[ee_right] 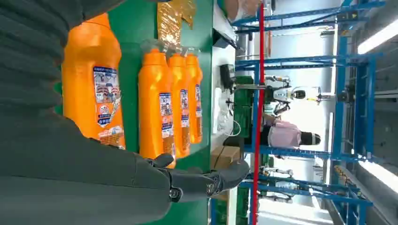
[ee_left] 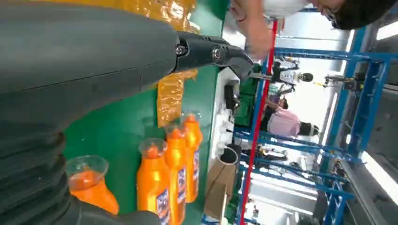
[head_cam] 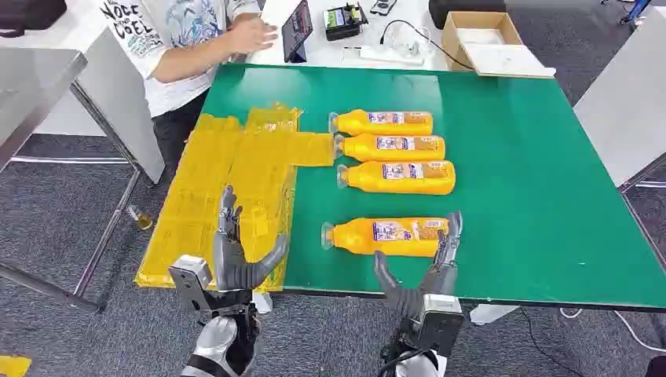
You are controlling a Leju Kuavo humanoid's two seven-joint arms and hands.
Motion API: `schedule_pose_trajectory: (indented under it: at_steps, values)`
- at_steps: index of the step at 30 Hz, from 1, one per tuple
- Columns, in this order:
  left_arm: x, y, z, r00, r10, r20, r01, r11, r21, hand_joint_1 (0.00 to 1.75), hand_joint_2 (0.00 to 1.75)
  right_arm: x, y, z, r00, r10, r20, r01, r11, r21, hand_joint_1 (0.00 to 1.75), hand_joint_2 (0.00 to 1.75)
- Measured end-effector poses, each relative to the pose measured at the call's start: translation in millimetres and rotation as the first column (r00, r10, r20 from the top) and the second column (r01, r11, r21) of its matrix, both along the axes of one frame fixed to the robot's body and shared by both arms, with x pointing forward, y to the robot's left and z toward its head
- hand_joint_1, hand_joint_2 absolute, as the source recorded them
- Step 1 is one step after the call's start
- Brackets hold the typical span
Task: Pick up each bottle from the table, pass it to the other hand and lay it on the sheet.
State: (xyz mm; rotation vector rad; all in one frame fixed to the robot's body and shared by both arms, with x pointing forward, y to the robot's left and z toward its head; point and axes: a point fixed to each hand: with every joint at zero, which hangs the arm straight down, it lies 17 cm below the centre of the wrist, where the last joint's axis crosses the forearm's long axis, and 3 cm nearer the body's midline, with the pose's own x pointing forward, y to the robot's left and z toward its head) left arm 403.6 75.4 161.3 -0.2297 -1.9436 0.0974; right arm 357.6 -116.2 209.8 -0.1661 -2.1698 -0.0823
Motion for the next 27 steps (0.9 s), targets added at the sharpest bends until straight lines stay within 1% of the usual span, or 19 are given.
schedule_pose_trajectory:
  at_steps: [5, 18, 22, 25, 27]
  values:
    - [-4, 5, -9, 1.0, 0.015, -0.021, -0.015, 1.0, 0.006, 0.0, 1.75, 0, 3, -2, 1.0, 0.005, -0.006, -0.005, 1.0, 0.0, 0.0, 1.75]
    - [-8, 10, -17, 0.999, 0.02, -0.036, -0.019, 0.999, 0.028, 0.0, 1.75, 1, 6, -8, 0.999, 0.022, -0.026, -0.022, 1.0, 0.014, 0.0, 1.75]
    - [-8, 10, -18, 0.999, 0.02, -0.035, -0.018, 0.999, 0.038, 0.0, 1.75, 1, 12, -11, 0.999, 0.027, -0.022, -0.027, 0.999, -0.034, 0.0, 1.75]
    - [-7, 8, -16, 0.999, 0.017, -0.029, -0.015, 0.999, 0.049, 0.0, 1.75, 6, 20, -13, 1.0, 0.018, -0.024, -0.021, 0.99, -0.142, 0.0, 1.75]
    - [-6, 8, -16, 1.0, 0.015, -0.027, -0.014, 0.998, 0.054, 0.0, 1.75, 9, 22, -12, 1.0, 0.018, -0.023, -0.021, 0.987, -0.162, 0.0, 1.75]
